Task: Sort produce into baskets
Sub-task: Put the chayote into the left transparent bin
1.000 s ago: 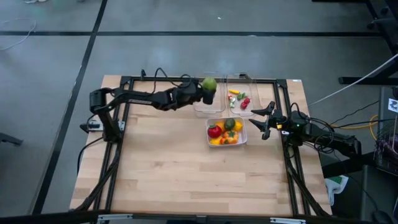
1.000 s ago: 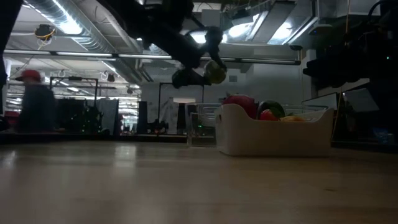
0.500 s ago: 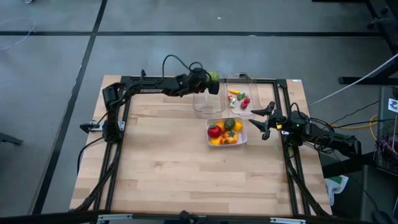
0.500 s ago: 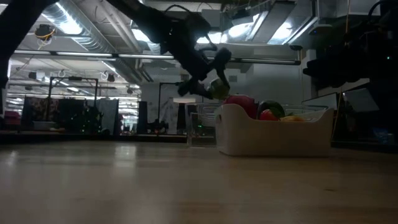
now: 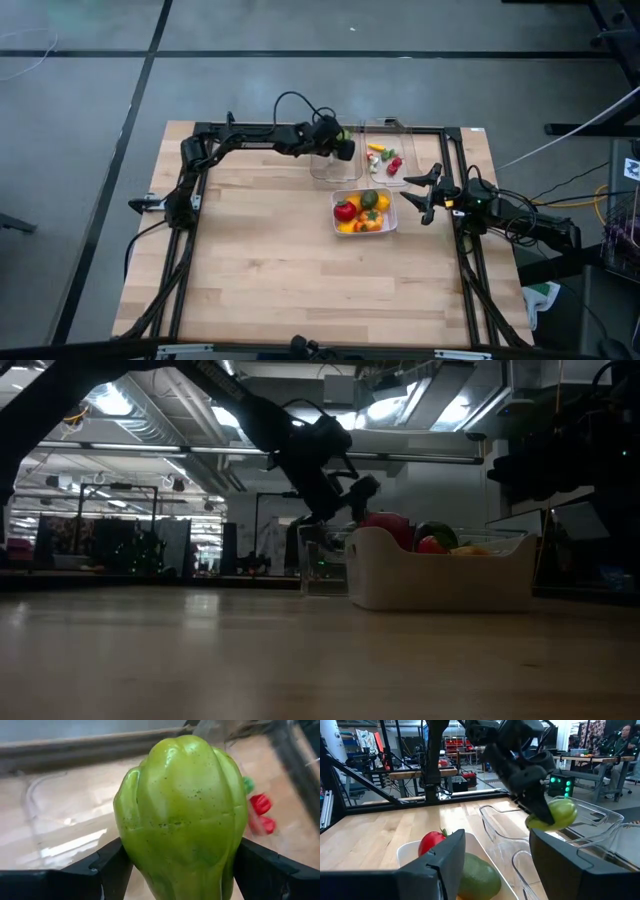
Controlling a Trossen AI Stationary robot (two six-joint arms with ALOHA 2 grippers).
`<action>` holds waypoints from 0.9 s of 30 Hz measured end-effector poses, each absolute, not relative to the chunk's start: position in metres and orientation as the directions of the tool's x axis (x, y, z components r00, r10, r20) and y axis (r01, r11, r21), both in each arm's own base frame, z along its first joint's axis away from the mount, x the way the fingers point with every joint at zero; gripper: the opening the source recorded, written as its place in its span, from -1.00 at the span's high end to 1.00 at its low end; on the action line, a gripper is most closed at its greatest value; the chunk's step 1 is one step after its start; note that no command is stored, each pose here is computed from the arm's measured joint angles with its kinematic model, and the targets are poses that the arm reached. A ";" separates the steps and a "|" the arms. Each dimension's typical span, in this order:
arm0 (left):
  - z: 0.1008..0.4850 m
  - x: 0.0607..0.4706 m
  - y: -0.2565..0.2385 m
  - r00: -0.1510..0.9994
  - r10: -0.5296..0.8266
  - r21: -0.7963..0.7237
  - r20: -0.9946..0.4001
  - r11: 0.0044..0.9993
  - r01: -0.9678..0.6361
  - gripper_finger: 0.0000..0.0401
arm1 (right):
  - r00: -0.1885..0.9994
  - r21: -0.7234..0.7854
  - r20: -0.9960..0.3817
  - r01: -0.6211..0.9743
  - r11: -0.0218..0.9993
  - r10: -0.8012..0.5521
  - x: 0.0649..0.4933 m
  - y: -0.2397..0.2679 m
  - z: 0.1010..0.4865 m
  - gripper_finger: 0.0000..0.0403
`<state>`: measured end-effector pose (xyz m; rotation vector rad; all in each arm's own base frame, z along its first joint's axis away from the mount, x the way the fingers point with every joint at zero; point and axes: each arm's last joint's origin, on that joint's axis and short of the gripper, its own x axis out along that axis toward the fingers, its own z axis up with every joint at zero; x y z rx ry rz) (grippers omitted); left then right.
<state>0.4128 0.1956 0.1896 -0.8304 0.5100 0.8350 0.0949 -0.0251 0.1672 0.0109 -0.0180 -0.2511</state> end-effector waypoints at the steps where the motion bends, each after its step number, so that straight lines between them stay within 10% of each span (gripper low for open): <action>1: 0.188 0.412 0.195 0.573 0.435 -0.427 -0.694 0.392 -0.815 -0.42 | 0.968 0.013 0.016 0.249 0.969 -0.249 0.095 -0.025 0.167 -0.08; 27: 0.182 0.405 0.192 0.478 0.440 -0.314 -0.760 0.394 -0.864 -0.42 | 0.969 0.013 0.016 0.248 0.969 -0.248 0.095 -0.025 0.167 -0.08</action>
